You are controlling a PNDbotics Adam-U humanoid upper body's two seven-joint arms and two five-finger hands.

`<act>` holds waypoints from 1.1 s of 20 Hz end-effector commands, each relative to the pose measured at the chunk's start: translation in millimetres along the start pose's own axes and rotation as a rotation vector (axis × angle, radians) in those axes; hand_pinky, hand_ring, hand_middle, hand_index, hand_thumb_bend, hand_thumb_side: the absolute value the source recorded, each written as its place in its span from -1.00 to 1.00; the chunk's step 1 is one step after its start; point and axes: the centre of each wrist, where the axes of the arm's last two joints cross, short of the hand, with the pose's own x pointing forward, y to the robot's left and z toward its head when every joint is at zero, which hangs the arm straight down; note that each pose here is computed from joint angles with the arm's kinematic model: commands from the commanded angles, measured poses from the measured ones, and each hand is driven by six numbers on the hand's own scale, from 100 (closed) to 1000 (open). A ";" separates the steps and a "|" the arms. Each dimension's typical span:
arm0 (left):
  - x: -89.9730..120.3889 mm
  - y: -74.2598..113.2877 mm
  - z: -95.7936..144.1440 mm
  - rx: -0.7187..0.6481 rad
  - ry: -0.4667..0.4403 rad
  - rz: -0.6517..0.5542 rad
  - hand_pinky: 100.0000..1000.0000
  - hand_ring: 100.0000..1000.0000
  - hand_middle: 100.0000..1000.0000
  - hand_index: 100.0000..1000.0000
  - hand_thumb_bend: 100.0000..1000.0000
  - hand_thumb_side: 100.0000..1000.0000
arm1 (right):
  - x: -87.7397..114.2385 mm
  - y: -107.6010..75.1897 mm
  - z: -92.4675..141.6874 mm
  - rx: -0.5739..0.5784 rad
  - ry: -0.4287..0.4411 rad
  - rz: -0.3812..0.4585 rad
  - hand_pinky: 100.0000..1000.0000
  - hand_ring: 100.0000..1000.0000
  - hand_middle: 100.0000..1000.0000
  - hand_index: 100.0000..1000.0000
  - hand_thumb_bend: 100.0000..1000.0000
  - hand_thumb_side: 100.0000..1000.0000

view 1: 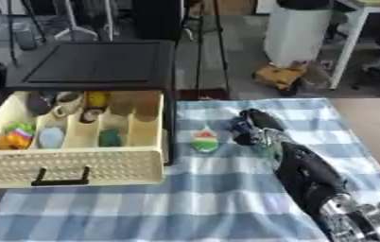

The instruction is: Pick up objects from table and place into drawer.

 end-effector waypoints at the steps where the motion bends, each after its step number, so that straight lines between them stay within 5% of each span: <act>1: 3.8 8.3 -1.9 0.015 -0.022 -0.026 -1.00 -1.00 -1.00 0.22 -0.76 1.00 | 1.1 -13.8 -3.3 0.021 -0.040 -0.014 0.61 0.74 0.72 0.89 -1.00 0.79; 5: 4.0 7.8 -1.9 0.011 -0.022 -0.025 -1.00 -1.00 -1.00 0.22 -0.76 1.00 | 3.9 -17.8 -4.7 0.079 -0.086 -0.019 0.55 0.68 0.73 0.89 -1.00 0.78; 11: 3.8 7.3 -1.4 0.008 -0.019 -0.025 -1.00 -1.00 -1.00 0.22 -0.77 1.00 | 5.4 -25.7 -5.5 0.152 -0.089 -0.005 0.41 0.54 0.70 0.86 -1.00 0.02; 14: 3.7 7.0 -1.2 0.006 -0.019 -0.024 -1.00 -1.00 -1.00 0.22 -0.77 1.00 | 7.4 -33.1 -5.8 0.161 -0.085 0.008 0.24 0.37 0.57 0.78 -1.00 -0.61; 22: 3.4 7.0 -0.8 0.004 -0.018 -0.024 -1.00 -1.00 -1.00 0.23 -0.78 1.00 | 9.2 -41.6 -5.8 0.104 -0.086 0.054 -0.42 -0.25 -0.04 0.35 -1.00 -0.71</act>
